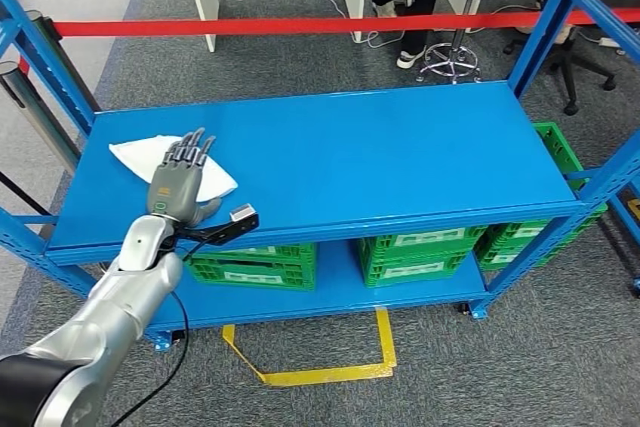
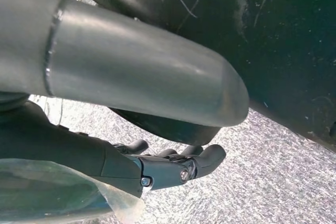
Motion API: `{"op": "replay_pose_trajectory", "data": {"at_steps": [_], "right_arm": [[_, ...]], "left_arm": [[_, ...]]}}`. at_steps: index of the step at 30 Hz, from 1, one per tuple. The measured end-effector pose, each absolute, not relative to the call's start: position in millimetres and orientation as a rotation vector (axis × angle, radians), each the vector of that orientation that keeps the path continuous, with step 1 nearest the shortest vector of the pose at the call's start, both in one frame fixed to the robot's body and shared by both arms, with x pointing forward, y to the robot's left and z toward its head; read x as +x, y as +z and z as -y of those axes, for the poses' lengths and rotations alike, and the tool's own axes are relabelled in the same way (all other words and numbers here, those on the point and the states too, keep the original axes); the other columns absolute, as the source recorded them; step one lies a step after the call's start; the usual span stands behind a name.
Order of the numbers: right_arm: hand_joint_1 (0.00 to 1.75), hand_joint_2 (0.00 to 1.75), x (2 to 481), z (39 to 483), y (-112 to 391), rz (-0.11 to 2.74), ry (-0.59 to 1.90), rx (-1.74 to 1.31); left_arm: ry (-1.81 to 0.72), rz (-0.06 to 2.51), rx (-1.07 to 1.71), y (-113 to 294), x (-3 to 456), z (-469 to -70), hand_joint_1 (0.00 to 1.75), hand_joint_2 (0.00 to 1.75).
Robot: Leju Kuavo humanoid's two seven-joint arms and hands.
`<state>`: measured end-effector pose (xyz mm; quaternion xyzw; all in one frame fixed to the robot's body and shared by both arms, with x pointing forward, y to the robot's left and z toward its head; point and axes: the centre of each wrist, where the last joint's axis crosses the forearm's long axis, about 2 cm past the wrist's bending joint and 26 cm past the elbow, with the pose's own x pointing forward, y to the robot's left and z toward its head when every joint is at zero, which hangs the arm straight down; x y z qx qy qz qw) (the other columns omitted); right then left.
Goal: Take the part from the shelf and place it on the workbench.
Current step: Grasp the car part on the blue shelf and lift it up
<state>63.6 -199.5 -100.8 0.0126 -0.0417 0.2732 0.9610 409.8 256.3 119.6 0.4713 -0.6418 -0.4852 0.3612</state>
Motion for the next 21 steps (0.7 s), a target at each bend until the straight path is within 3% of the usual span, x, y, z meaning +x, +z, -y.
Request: {"op": "replay_pose_trajectory", "data": {"at_steps": [14, 15, 18, 19, 21], "right_arm": [[0.0, 0.0, 63.4, 199.5, -100.8, 0.087, 0.547, 0.027], [0.0, 0.0, 63.5, 199.5, -100.8, 0.089, 0.546, 0.028], [0.0, 0.0, 63.5, 199.5, -100.8, 0.092, 0.545, 0.027], [0.0, 0.0, 63.5, 199.5, -100.8, 0.093, 0.544, 0.025], [0.0, 0.0, 63.5, 199.6, -100.8, 0.094, 0.543, 0.023]], "left_arm": [[-1.268, 1.398, 0.908, 121.2, 421.2, -266.4, 0.0, 1.75], [-1.275, 1.381, 0.903, 122.4, 422.4, -266.5, 0.24, 1.75], [-1.282, 1.354, 0.915, 125.6, 424.9, -266.5, 1.55, 1.75], [-1.281, 1.347, 0.927, 125.8, 425.1, -266.5, 1.75, 1.75], [-1.282, 1.329, 0.958, 126.2, 425.3, -265.8, 1.75, 1.75]]}}
